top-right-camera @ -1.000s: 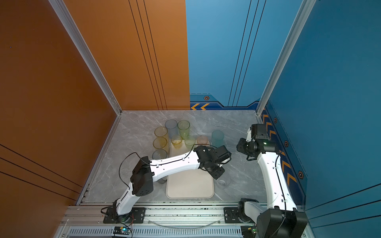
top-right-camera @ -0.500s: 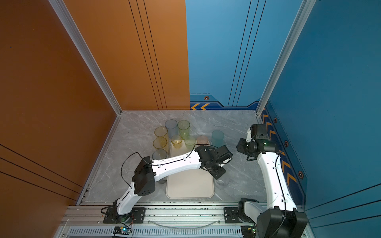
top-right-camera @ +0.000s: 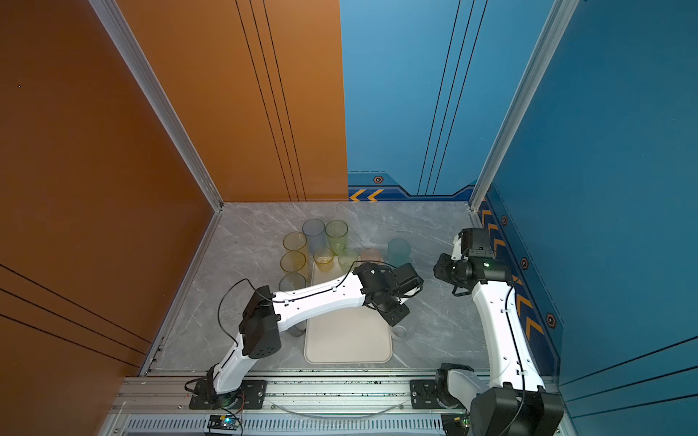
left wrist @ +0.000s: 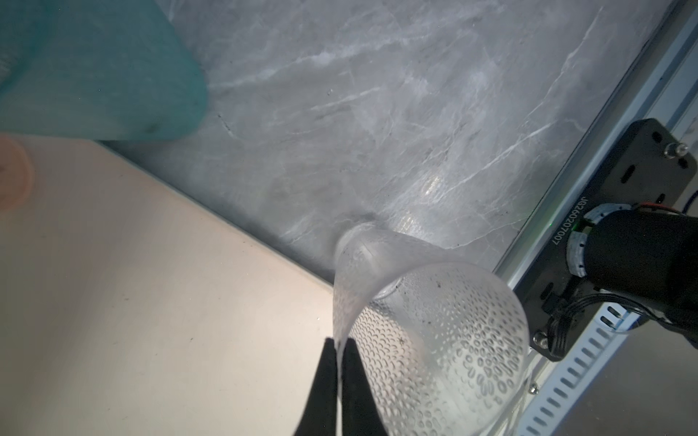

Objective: Place the glasses into the tray

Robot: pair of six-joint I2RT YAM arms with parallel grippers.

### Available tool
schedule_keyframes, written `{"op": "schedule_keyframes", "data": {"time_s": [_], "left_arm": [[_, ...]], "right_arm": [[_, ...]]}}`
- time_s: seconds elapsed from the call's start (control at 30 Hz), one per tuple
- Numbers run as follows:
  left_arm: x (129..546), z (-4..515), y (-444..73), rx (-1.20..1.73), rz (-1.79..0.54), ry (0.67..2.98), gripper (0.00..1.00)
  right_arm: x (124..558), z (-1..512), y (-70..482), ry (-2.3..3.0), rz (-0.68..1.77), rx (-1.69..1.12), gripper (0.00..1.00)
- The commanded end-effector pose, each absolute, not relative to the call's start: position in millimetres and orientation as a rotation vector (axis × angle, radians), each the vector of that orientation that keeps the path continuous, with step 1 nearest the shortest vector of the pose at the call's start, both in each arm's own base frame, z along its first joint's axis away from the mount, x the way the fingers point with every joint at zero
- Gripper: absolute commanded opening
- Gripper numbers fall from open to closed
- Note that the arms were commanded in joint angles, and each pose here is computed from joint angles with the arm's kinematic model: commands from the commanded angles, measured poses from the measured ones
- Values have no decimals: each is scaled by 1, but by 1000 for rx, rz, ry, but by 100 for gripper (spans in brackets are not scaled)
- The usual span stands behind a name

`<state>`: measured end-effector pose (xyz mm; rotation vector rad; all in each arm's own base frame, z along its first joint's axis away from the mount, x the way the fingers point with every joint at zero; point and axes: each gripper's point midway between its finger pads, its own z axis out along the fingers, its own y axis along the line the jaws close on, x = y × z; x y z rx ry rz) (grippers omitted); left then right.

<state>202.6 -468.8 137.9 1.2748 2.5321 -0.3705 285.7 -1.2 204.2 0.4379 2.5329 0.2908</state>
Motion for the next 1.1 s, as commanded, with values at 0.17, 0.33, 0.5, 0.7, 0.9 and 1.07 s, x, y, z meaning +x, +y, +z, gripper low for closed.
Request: {"op": "schedule_keyframes", "data": {"time_s": [0.17,0.33,0.5,0.7,0.9,1.07], "left_arm": [[250,217,-383,1080,-238,2494,0],[271,213,-322,969,-95,2566,0],[289,196,-273,857,8,2646,0],[311,170,-247,798,65,2700,0],[327,154,-245,738,-11,2707,0],[336,146,-244,710,-23,2708,0]], "right_arm": [[285,210,1,2511,312,419,37],[284,211,11,2529,315,374,37],[288,216,20,2531,295,336,37],[293,217,30,2543,272,296,37],[296,212,42,2570,248,254,37],[300,210,48,2579,240,233,37]]}}
